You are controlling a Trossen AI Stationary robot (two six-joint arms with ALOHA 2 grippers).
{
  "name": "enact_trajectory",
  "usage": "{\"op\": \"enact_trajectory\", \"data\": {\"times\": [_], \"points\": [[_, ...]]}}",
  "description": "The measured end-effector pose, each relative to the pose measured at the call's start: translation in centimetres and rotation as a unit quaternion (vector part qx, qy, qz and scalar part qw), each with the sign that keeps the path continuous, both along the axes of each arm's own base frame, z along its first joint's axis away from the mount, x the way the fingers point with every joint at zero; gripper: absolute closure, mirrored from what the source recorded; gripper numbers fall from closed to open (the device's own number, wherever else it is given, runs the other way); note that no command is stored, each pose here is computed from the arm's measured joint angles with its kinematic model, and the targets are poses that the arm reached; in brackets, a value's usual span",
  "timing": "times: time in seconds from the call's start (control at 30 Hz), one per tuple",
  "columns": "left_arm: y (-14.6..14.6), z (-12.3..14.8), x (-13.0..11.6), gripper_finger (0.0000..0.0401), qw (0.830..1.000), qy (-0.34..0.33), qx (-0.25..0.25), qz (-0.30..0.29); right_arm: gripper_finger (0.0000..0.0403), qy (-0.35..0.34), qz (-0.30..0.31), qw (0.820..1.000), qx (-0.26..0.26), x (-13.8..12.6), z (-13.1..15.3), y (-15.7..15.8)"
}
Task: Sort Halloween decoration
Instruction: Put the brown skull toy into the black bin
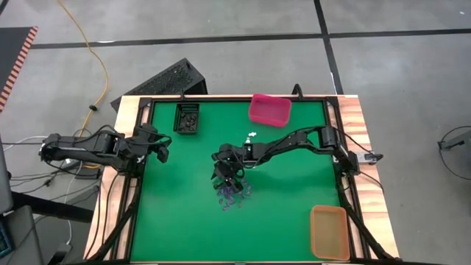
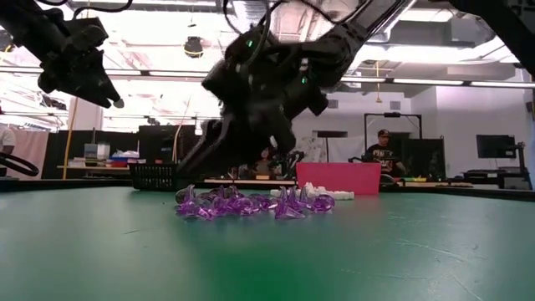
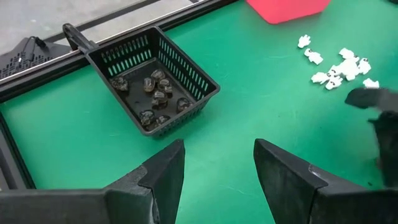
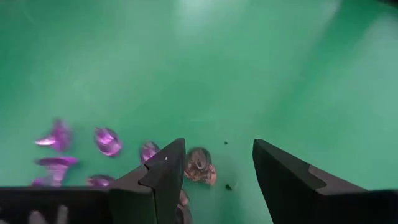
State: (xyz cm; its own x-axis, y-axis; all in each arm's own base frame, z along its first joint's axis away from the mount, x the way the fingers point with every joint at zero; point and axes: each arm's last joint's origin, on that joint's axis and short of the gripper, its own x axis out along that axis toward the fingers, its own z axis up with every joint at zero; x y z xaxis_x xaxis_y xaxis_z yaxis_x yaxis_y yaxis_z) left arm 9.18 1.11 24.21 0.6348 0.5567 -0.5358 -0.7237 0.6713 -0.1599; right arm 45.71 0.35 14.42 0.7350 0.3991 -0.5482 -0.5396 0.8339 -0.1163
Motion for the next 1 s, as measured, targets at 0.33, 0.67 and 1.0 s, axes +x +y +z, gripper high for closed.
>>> {"op": "enact_trajectory", "data": {"times": [0.33,0.67,1.0], "points": [[0.0,0.0,0.0,0.0218,1.000,-0.004,-0.005,0.004,0.0185,0.016,-0.013,1.000,-0.008,0.4,-0.6,0.5],[0.0,0.0,0.0,0.0218,1.000,-0.004,-0.004,0.003,0.0184,0.002,0.014,0.999,-0.034,1.0,0.5,1.2],[0.0,0.0,0.0,0.0218,1.000,-0.005,-0.006,0.004,0.0184,0.021,0.058,0.997,-0.055,2.8,-0.1,1.6]]}}
